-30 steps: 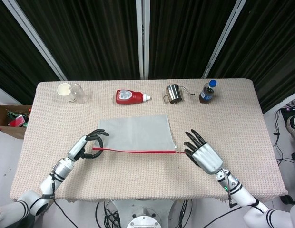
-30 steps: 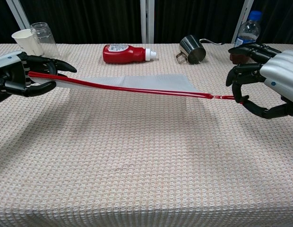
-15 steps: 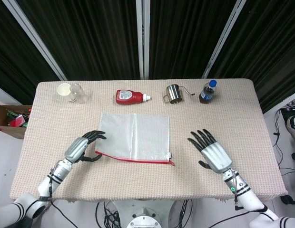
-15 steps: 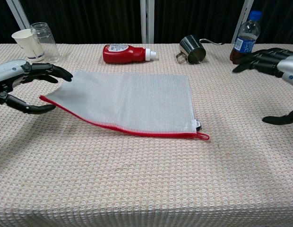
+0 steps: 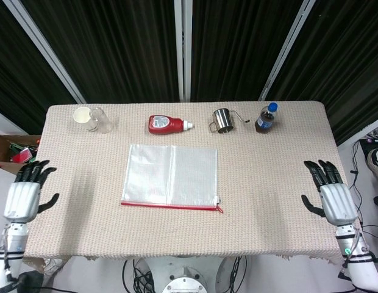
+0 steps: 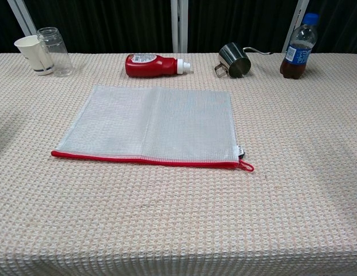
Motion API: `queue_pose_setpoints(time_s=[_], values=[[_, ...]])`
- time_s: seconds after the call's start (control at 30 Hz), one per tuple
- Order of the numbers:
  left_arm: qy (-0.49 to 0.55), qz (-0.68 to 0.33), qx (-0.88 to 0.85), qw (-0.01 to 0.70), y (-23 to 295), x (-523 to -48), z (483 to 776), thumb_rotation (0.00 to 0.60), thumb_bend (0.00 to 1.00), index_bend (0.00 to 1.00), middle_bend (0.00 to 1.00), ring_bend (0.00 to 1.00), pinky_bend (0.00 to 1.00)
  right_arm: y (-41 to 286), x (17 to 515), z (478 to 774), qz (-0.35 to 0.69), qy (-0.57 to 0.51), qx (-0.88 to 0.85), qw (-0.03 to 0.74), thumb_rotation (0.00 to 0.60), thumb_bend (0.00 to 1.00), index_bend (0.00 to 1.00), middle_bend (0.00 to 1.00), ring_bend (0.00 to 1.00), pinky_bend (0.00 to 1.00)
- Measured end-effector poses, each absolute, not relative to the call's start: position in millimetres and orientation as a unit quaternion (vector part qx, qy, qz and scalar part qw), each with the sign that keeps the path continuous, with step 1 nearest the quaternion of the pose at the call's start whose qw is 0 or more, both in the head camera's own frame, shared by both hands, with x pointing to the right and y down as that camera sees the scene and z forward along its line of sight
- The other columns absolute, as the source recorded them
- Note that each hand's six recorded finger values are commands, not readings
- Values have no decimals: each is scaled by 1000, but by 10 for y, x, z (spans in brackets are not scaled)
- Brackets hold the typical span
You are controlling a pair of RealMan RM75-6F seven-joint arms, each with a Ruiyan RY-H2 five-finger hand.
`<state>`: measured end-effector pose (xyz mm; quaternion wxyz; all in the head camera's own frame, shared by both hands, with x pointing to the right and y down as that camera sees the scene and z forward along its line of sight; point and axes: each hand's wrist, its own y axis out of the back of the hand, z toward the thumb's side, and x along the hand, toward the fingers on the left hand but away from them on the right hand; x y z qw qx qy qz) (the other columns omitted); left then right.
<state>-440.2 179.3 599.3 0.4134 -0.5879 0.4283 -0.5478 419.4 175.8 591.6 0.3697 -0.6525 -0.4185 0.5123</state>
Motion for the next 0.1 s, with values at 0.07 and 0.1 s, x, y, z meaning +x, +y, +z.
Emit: queue_pose_setpoints(time_s=[0.07, 0.1], values=[[439, -554, -578, 407, 1919, -4472, 5903, 600, 206, 253, 144, 114, 147, 1836, 4260, 5867, 510, -426, -653, 362, 600, 270, 3, 85, 0, 0], [444, -558, -574, 403, 2000, -4500, 5855, 600, 205, 253, 144, 114, 147, 1892, 4298, 5839, 510, -430, -654, 358, 600, 270, 4, 85, 0, 0]])
